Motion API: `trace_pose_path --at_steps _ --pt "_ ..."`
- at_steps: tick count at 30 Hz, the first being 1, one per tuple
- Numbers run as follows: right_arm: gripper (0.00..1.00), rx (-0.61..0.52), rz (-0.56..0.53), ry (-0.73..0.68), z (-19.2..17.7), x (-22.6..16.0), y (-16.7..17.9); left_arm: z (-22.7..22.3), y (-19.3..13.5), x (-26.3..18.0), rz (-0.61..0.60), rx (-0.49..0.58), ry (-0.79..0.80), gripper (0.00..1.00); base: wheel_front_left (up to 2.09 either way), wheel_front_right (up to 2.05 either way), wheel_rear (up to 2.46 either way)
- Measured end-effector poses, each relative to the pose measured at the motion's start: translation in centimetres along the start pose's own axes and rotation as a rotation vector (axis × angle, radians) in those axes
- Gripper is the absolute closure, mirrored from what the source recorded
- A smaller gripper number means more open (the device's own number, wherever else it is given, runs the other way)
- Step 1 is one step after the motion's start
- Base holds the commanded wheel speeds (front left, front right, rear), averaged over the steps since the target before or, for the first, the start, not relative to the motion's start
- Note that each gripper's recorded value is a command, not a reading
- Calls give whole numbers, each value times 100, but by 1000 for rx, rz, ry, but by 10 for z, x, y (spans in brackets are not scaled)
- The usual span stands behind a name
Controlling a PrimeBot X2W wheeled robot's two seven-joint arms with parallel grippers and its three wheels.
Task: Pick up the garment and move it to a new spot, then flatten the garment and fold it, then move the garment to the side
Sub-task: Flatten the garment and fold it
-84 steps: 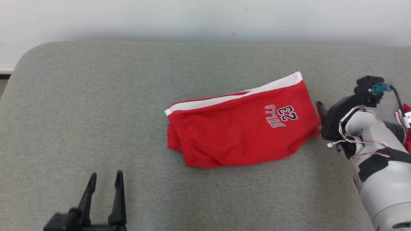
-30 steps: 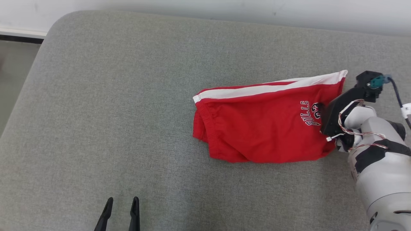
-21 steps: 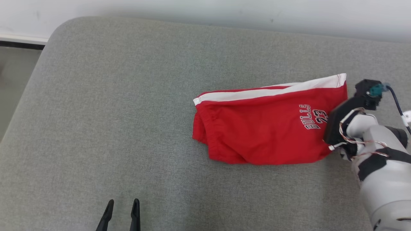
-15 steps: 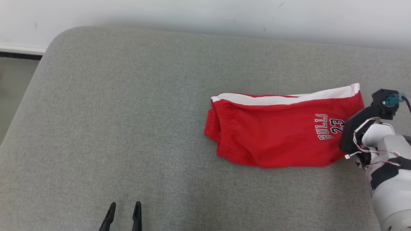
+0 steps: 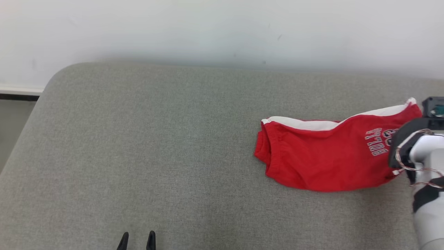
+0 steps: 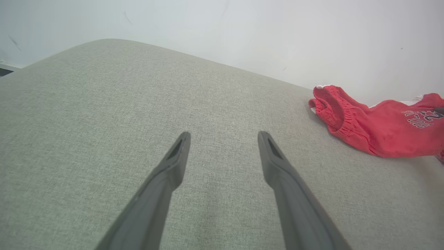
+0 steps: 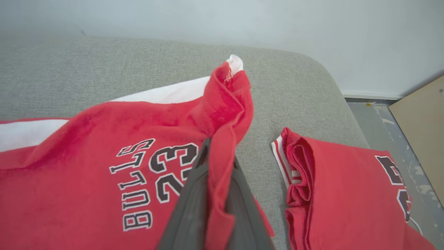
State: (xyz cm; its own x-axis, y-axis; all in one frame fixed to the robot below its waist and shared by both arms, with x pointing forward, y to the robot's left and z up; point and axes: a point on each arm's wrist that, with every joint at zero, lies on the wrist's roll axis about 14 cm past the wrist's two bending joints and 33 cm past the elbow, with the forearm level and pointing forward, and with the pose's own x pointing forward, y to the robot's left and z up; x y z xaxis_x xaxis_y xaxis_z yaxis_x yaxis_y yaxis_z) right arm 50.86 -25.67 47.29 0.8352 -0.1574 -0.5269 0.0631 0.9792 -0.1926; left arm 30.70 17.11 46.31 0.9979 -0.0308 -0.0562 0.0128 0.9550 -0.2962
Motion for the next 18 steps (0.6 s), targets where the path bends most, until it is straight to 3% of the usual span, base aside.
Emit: trace_pose_path --at_steps 10,18 --pt "100 -98 200 -75 34 -15 99 6 -3 -4 -5 -8 -27 0 0 0 0" --pt "100 -162 363 -36 22 -20 168 8 5 -12 35 -12 -34 0 0 0 0"
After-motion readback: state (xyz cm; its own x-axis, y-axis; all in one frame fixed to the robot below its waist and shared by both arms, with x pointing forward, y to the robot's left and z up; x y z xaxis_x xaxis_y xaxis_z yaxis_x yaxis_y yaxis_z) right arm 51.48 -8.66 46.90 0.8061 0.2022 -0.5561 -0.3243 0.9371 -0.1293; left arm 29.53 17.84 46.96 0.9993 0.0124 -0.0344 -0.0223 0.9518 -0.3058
